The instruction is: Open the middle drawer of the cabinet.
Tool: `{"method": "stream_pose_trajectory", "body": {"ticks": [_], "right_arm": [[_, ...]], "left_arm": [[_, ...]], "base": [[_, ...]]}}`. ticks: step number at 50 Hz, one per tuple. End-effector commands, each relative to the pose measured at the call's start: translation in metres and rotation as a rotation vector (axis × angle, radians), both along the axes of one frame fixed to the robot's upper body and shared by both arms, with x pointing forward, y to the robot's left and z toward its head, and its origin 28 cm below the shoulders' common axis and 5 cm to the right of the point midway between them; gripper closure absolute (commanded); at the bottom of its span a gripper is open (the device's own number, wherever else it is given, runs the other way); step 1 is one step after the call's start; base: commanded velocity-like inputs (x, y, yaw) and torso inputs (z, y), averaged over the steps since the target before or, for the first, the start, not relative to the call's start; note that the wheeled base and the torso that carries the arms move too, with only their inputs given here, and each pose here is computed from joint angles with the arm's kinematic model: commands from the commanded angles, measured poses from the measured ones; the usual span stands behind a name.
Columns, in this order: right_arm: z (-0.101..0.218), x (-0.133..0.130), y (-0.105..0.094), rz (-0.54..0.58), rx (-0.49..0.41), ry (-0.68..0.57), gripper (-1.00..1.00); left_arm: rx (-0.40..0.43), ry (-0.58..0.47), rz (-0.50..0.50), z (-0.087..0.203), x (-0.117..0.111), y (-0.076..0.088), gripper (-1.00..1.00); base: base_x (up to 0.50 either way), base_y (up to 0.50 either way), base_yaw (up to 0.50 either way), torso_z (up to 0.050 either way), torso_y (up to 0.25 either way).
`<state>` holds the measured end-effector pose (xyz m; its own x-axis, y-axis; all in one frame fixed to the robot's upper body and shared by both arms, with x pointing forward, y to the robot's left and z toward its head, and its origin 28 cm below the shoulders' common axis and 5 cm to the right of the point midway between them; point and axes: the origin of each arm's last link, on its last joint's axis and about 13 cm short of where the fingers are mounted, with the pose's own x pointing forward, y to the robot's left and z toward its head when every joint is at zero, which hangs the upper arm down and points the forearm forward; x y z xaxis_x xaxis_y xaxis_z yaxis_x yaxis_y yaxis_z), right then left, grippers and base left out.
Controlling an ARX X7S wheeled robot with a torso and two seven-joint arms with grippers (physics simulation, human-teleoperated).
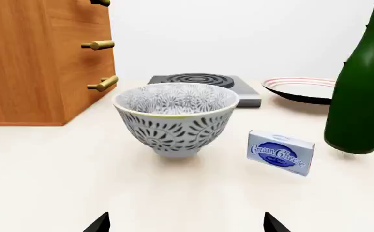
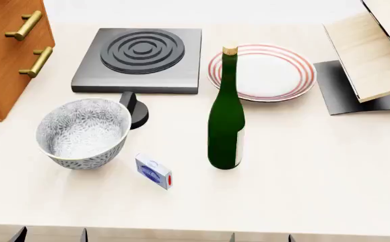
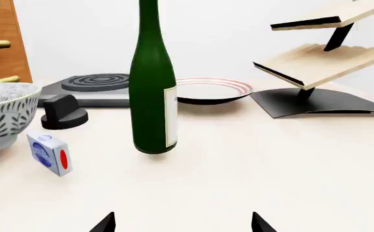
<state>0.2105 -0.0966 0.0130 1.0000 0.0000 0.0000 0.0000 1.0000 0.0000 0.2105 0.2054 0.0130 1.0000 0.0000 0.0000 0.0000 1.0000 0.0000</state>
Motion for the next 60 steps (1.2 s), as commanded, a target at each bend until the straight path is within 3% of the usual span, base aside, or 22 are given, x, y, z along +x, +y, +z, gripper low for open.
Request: {"method": "stream_pose_trajectory", "body": {"ticks": [1, 6, 10, 17, 21, 60], "right_arm": [[0.013, -0.003, -0.002, -0.028, 0.037, -0.052, -1.00], [0.036, -0.013, -0.003, -0.035, 0.059, -0.138, -1.00], [0.071, -0.026, -0.005, -0.051, 0.044, -0.241, -1.00], [0.108, -0.052, -0.003, -0.046, 0.044, -0.401, -1.00], [0.122, -0.061, -0.003, -0.044, 0.058, -0.445, -1.00], [0.124, -0.063, -0.003, -0.027, 0.049, -0.452, -1.00]], "left_arm": [[0.000, 0.008, 0.002, -0.002, -0.001, -0.001, -1.00], [0.057, -0.053, 0.031, 0.017, -0.006, 0.002, -1.00], [0.098, -0.127, 0.044, 0.040, -0.013, 0.004, -1.00], [0.099, -0.279, 0.043, 0.078, -0.035, 0.002, -1.00], [0.083, -0.314, 0.037, 0.089, -0.041, 0.002, -1.00], [0.085, -0.341, 0.032, 0.092, -0.045, 0.001, -1.00]], "base": [[0.00, 0.00, 0.00, 0.000, 0.000], [0.00, 0.00, 0.00, 0.000, 0.000], [0.00, 0.00, 0.00, 0.000, 0.000], [0.00, 0.00, 0.00, 0.000, 0.000], [0.00, 0.00, 0.00, 0.000, 0.000], [0.30, 0.38, 0.00, 0.000, 0.000]]}}
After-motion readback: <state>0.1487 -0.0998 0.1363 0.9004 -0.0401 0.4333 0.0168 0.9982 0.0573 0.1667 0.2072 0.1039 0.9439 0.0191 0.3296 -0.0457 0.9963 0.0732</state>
